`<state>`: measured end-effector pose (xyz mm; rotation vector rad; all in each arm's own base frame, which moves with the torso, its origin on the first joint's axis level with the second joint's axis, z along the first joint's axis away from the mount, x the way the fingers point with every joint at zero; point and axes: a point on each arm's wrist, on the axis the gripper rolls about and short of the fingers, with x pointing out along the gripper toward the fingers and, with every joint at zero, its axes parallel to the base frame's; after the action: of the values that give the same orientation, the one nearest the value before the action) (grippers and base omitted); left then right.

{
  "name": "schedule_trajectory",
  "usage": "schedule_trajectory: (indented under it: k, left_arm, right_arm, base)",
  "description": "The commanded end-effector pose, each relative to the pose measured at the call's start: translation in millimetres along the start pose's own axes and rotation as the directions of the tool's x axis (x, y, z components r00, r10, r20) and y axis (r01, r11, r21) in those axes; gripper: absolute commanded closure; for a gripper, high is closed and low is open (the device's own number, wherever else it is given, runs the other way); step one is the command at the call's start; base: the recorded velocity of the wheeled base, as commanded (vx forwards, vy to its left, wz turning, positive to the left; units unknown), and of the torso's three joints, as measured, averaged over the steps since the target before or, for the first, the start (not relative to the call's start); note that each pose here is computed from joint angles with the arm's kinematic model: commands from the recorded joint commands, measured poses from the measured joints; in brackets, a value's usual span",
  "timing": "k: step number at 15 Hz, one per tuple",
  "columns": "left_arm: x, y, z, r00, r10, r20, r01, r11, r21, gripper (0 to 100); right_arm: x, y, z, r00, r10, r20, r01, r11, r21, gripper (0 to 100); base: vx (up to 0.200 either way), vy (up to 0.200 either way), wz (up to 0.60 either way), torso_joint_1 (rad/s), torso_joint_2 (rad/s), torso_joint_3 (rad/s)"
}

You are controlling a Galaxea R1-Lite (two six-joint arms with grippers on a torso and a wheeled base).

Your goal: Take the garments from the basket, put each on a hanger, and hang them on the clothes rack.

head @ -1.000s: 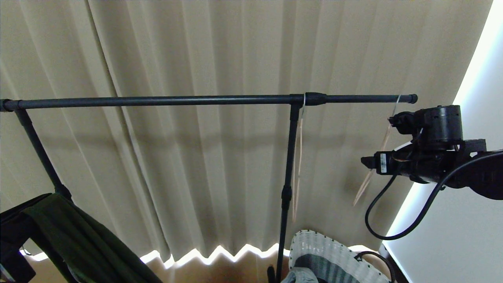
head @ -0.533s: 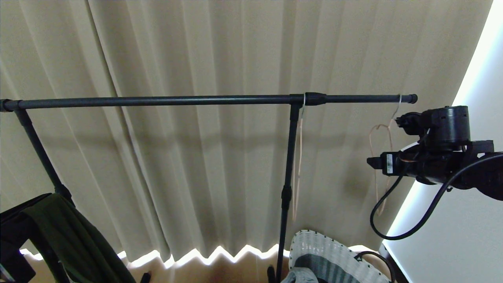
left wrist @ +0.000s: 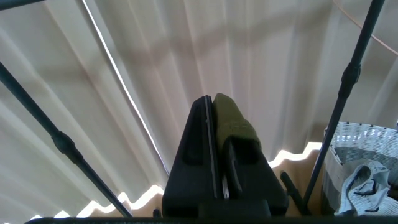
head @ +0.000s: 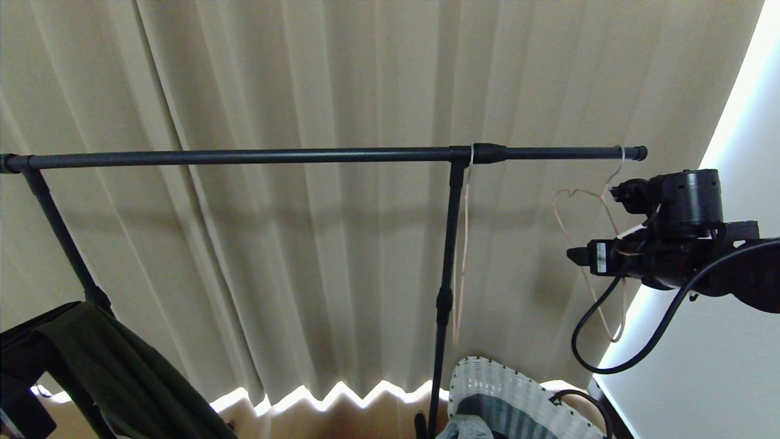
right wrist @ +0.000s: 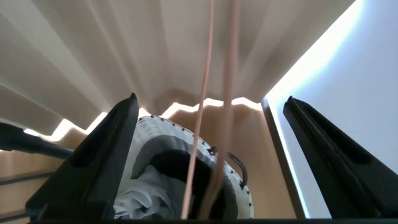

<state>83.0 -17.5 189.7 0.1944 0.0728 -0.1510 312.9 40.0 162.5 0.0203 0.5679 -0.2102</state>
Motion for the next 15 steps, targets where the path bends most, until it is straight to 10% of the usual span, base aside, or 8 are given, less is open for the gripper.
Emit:
schedule_trajectory:
  k: [1,2,15]
  left_arm:
    - [0,0.0,0,1.0,0.001,-0.002,-0.001,1.0,0.0,100]
    - [0,-0.2,0,1.0,-0.001,-0.002,0.001,1.0,0.0,100]
    - [-1,0.1,0,1.0,0.003,0.002,-0.003,1.0,0.003,100]
  right_arm:
    - [3,0.5,-1.4,1.0,0.0,-0.008,0.0,1.0,-0.002,0]
    - [3,0.0,-1.3,1.0,0.0,-0.008,0.0,1.0,-0.001,100]
    - [-26,-10.3,7.9,0.998,0.008,0.066,-0.009,1.0,0.024,100]
  base:
    - [0.0,0.0,0.0,0.0,0.0,0.0]
    - [0.0,0.0,0.0,0.0,0.0,0.0]
    - [0.0,0.0,0.0,0.0,0.0,0.0]
